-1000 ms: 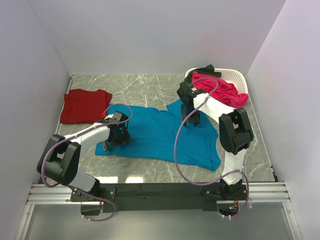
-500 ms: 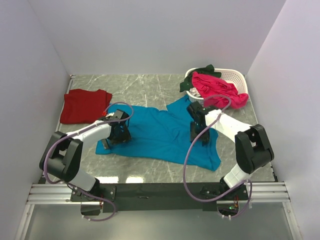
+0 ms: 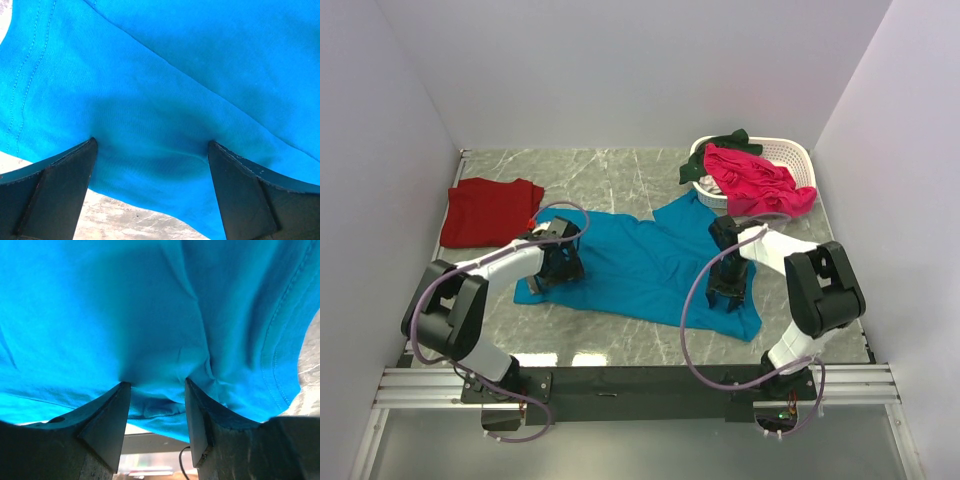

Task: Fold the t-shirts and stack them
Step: Fold the tshirt

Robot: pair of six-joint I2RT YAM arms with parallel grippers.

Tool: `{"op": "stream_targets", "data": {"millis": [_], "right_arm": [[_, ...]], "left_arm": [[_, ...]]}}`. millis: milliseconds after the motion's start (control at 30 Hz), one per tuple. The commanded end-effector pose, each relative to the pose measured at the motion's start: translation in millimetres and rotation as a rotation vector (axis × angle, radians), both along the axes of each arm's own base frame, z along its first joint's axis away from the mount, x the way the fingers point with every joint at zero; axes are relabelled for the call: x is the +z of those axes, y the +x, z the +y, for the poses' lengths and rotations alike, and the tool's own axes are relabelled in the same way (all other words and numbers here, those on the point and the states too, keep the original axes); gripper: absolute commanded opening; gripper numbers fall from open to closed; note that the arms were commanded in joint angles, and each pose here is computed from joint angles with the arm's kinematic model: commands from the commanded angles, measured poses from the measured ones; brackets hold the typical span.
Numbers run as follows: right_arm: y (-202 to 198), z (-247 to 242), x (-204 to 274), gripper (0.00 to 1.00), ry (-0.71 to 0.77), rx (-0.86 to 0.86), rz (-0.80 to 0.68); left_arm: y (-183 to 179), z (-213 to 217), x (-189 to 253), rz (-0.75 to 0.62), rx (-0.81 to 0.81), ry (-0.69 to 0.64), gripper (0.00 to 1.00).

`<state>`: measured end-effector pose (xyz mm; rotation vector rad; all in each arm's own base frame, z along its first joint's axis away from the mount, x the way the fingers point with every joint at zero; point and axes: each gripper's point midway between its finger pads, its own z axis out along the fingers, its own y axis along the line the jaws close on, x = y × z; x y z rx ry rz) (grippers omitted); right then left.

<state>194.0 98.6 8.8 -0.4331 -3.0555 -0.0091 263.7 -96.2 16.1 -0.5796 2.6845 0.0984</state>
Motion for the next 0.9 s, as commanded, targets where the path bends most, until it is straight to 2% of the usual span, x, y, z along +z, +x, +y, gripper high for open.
{"op": "stream_targets", "data": {"millis": [0,267,500,633,867], "right_arm": [[35,-9,-10,0.54,-0.029,-0.037,-0.075],[64,-36,-10,0.54,-0.099,-0.031,-0.075],[85,-45,20,0.53,-0.133,0.007,-0.158],[74,-58,52,0.55,-0.174,0.0,-0.211],[48,-66,53,0.55,-0.161,-0.045,-0.182]], "left_arm": [[-23,7,-15,0.067,-0.006,0.006,0.99],[-52,7,-16,0.105,0.014,-0.046,0.99],[-52,6,-3,0.094,0.009,-0.059,0.99],[-44,6,10,0.067,0.011,-0.05,0.99],[4,-4,59,-0.077,0.012,-0.047,0.99]]}}
